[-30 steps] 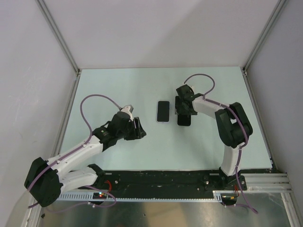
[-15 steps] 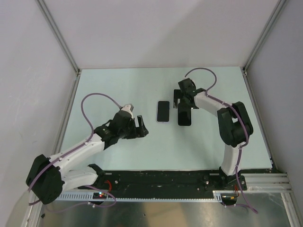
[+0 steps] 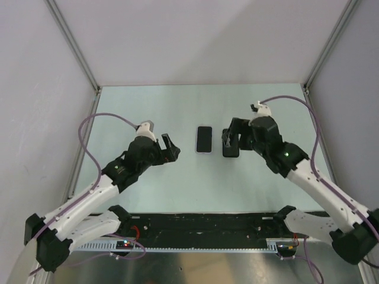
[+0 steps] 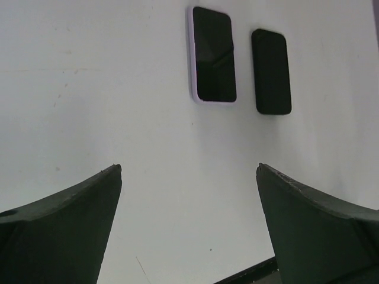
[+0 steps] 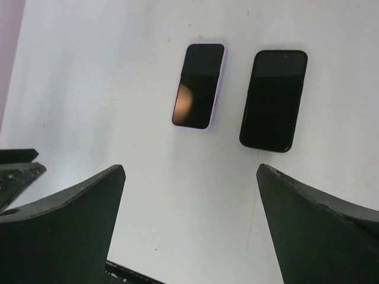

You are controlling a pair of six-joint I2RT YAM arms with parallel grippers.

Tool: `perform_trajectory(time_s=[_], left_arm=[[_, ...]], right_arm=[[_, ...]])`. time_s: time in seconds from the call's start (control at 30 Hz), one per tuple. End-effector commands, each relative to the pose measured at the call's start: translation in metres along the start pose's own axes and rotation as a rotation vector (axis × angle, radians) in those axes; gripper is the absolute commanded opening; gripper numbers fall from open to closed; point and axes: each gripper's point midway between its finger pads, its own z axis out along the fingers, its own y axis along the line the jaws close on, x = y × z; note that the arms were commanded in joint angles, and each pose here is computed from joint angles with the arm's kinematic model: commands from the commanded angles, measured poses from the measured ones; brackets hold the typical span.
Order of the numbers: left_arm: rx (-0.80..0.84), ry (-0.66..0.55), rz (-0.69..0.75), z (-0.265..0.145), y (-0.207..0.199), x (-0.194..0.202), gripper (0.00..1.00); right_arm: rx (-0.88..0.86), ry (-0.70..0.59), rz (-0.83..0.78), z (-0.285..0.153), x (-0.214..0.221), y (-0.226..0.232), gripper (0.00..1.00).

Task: Put the phone into the phone case

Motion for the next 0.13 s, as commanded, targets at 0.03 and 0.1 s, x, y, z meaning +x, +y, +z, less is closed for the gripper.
perform_trajectory(time_s=[0.03, 0.1], left_arm=[[-0.022, -0.12, -0.016, -0.0092, 0.0002, -0.0314, 1.0], [-0.029, -0.132, -0.019, -0.0095, 0.0005, -0.0347, 1.0]], right_arm=[[0.011, 0.008, 0.045, -0.0083, 0.0191, -0.0092, 0.99], [0.009, -0.001, 0.042, -0.0098, 0.0176, -0.0094, 0.99]])
